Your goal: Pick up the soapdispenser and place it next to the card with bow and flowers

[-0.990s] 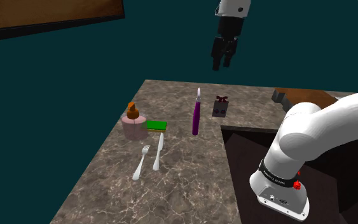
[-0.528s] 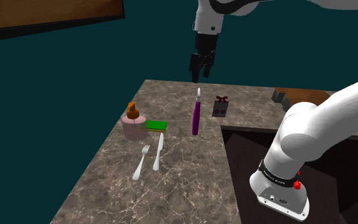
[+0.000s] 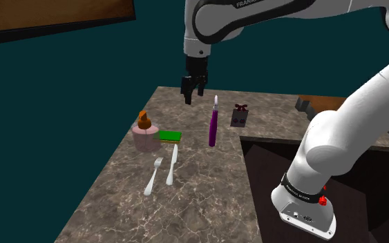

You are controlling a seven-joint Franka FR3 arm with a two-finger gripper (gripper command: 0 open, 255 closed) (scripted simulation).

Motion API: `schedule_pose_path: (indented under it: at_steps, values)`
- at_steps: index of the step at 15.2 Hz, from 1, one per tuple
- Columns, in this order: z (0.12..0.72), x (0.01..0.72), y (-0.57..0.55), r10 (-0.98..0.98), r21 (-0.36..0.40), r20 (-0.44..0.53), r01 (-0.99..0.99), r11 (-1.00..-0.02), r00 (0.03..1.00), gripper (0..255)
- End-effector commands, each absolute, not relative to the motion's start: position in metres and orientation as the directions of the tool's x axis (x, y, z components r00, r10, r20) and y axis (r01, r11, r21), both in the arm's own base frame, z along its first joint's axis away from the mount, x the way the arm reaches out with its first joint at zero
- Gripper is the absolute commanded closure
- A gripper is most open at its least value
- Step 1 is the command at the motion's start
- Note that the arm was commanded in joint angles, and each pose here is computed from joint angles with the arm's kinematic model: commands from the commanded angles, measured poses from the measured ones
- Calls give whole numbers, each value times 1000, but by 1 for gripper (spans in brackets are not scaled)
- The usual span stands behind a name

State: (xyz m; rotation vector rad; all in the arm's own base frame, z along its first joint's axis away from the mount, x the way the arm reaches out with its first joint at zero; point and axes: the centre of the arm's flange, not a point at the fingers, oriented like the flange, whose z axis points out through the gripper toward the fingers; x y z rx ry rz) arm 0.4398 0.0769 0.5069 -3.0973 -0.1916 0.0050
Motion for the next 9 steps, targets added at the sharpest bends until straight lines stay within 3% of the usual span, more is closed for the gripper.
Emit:
schedule_pose_path:
  at_steps: [1, 9]
  values:
    - [487, 458, 91, 141, -29, 1, 141, -990, 990, 0]
    - [423, 527, 142, 210, 9, 2, 210, -978, 978, 0]
